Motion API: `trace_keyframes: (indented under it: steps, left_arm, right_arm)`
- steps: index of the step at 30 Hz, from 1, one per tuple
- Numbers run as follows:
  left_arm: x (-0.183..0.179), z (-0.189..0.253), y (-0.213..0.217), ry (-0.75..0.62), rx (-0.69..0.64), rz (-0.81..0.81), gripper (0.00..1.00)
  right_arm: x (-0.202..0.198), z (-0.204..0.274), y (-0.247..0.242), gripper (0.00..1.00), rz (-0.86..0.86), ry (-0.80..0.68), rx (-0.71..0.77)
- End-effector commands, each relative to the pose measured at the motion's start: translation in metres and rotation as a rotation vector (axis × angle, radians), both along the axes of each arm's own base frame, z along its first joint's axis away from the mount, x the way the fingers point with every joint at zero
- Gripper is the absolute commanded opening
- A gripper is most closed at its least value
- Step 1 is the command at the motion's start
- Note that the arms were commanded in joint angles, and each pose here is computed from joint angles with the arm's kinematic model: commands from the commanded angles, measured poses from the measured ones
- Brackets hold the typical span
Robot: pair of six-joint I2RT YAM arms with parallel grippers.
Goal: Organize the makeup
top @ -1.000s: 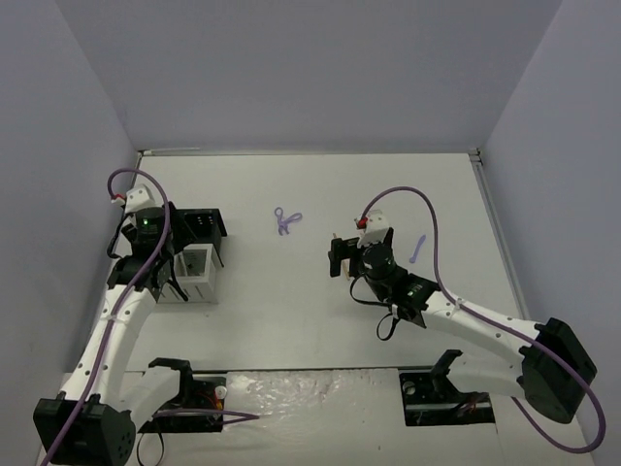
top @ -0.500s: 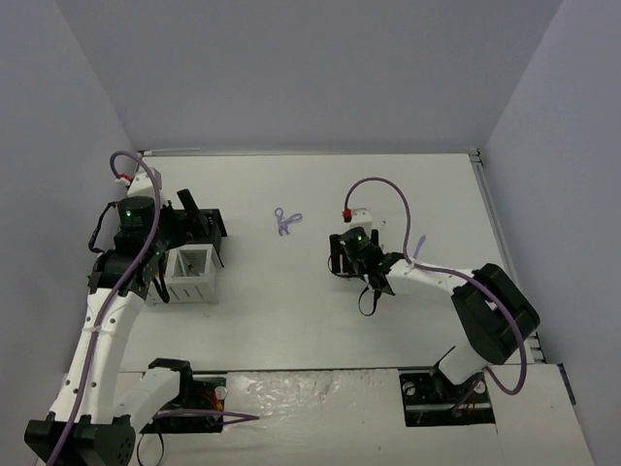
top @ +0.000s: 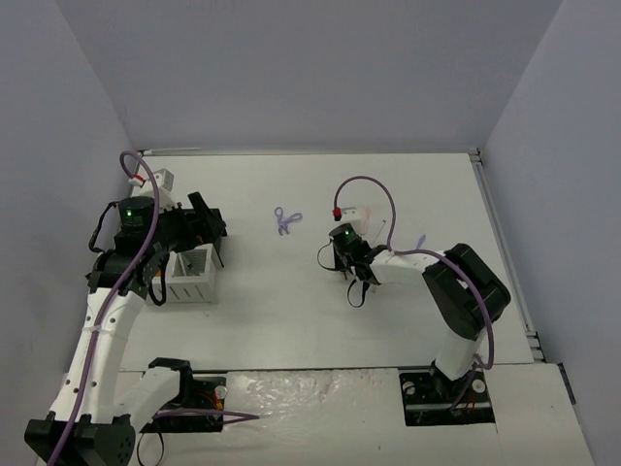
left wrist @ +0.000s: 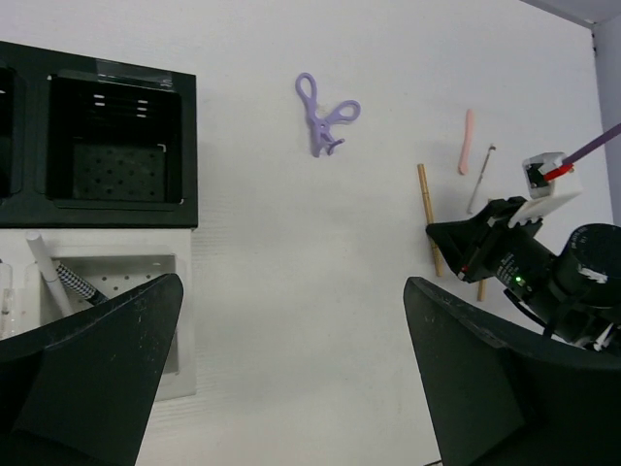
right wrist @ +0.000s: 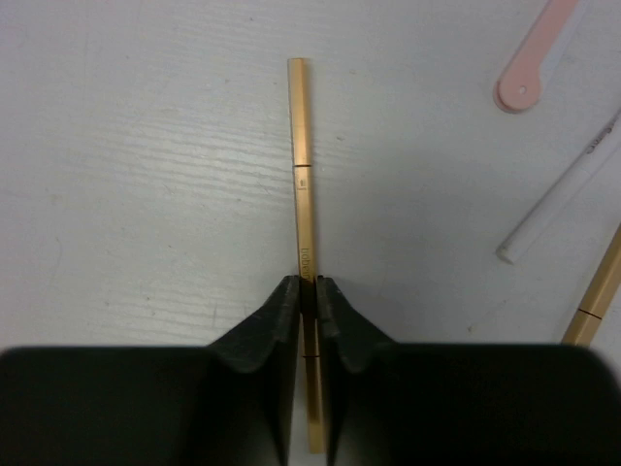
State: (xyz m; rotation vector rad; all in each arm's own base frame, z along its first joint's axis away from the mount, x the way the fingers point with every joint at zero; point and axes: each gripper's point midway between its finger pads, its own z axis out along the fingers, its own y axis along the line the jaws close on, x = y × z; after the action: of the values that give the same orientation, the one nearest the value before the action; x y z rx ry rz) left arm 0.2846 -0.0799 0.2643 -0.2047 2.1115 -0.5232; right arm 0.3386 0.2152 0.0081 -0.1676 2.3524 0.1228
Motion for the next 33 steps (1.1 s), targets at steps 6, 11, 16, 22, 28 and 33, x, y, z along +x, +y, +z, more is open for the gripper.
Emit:
trace_keyframes:
  steps: [6,11,16,22,28,33]
  left_arm:
    - [0.005,0.036,-0.046,-0.097,-0.135,-0.115,0.97]
    - [0.008,0.039,-0.076,-0.107,-0.178,-0.176,0.97]
    - [0.009,0.039,-0.103,-0.092,-0.212,-0.222,0.97]
    - [0.007,0.053,-0.127,-0.111,-0.266,-0.253,0.97]
    - [0.006,0.058,-0.149,-0.13,-0.273,-0.276,0.93]
    - [0.006,0.056,-0.163,-0.127,-0.283,-0.289,0.74]
  right_arm:
    - [-0.015,0.047,0.042,0.0,0.167,-0.103,0.16]
    - [-0.047,0.134,0.088,0.0,0.342,-0.33,0.297]
    - [-0.073,0.203,0.117,0.0,0.455,-0.481,0.475]
    - [-0.095,0.248,0.132,0.0,0.55,-0.576,0.598]
    - [-0.107,0.264,0.139,0.0,0.608,-0.607,0.656]
    - [-0.11,0.27,0.138,0.0,0.614,-0.618,0.674]
